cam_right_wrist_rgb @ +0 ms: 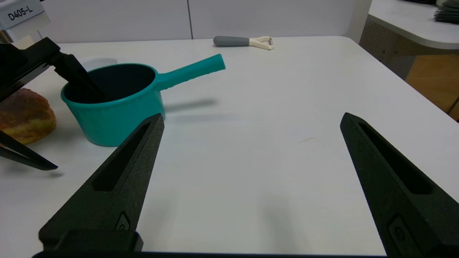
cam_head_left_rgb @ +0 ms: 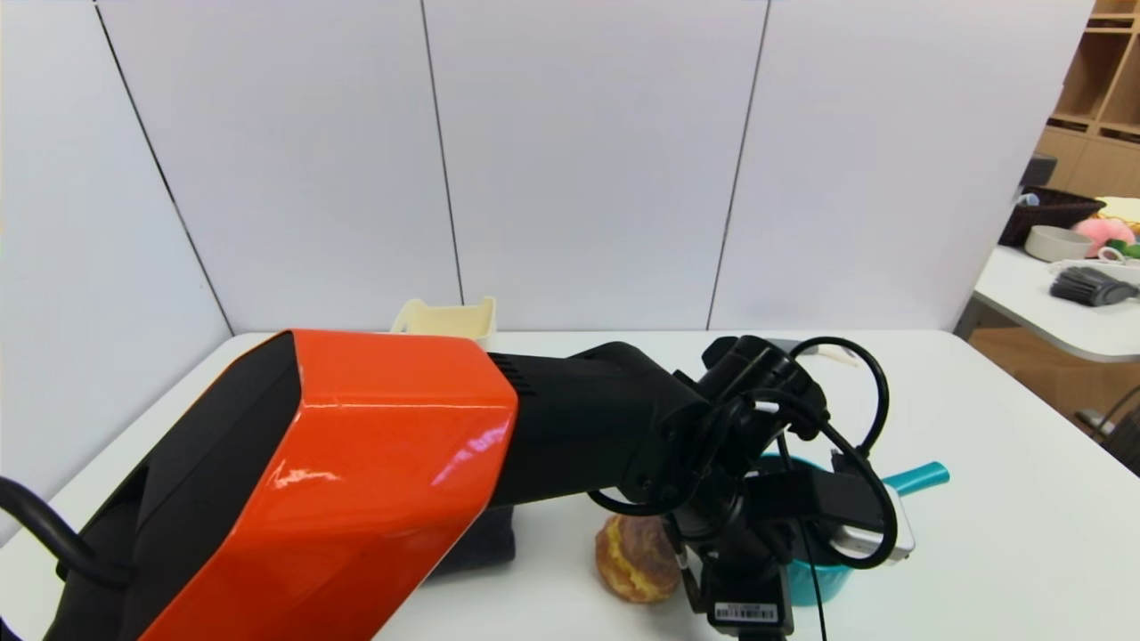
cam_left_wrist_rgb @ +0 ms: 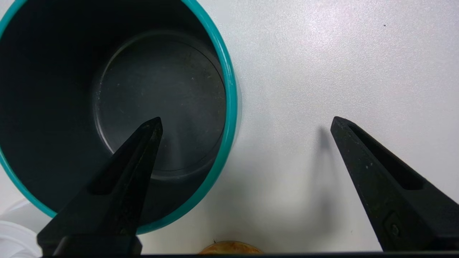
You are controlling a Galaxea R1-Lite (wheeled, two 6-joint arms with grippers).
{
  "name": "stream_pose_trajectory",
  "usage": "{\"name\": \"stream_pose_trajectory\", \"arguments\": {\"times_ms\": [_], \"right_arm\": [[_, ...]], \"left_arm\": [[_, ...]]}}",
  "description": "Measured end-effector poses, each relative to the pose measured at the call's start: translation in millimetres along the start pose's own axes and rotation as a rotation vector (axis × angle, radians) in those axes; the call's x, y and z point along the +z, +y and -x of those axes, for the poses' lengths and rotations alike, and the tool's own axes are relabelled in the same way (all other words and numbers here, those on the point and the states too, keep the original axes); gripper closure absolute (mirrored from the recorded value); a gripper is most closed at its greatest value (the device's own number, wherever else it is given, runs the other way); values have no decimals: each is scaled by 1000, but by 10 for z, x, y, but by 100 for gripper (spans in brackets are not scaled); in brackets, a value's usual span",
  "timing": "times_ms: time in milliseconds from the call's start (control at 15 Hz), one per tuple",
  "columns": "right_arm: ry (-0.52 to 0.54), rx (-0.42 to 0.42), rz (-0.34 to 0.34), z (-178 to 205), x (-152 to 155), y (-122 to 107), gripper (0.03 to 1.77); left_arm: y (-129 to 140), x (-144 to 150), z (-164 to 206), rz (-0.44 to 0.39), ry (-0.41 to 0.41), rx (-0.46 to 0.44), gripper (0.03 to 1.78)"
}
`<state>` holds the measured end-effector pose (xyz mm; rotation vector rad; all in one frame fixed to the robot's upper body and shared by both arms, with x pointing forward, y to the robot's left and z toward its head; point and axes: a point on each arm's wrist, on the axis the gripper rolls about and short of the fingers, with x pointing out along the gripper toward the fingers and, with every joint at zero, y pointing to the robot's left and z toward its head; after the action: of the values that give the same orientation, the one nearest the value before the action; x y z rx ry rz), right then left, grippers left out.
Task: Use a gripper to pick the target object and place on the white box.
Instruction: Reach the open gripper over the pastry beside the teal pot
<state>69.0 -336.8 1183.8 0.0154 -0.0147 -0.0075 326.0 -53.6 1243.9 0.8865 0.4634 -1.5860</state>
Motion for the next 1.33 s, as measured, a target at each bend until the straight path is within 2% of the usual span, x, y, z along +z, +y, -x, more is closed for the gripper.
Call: {"name": "stream_pose_trajectory", "arguments": {"times_ms": [133,333,733,1333], "right_arm": [[0,0,0,0,0,0,10],[0,0,0,0,0,0,10],[0,0,0,0,0,0,10],[0,0,0,0,0,0,10]], "left_arm": [[-13,4,7,-7,7,-7,12],[-17,34,82,-88,31,-26,12],[-11,-4,100,-188,61,-54,12],[36,-52,107,-211,66,-48,12]]}}
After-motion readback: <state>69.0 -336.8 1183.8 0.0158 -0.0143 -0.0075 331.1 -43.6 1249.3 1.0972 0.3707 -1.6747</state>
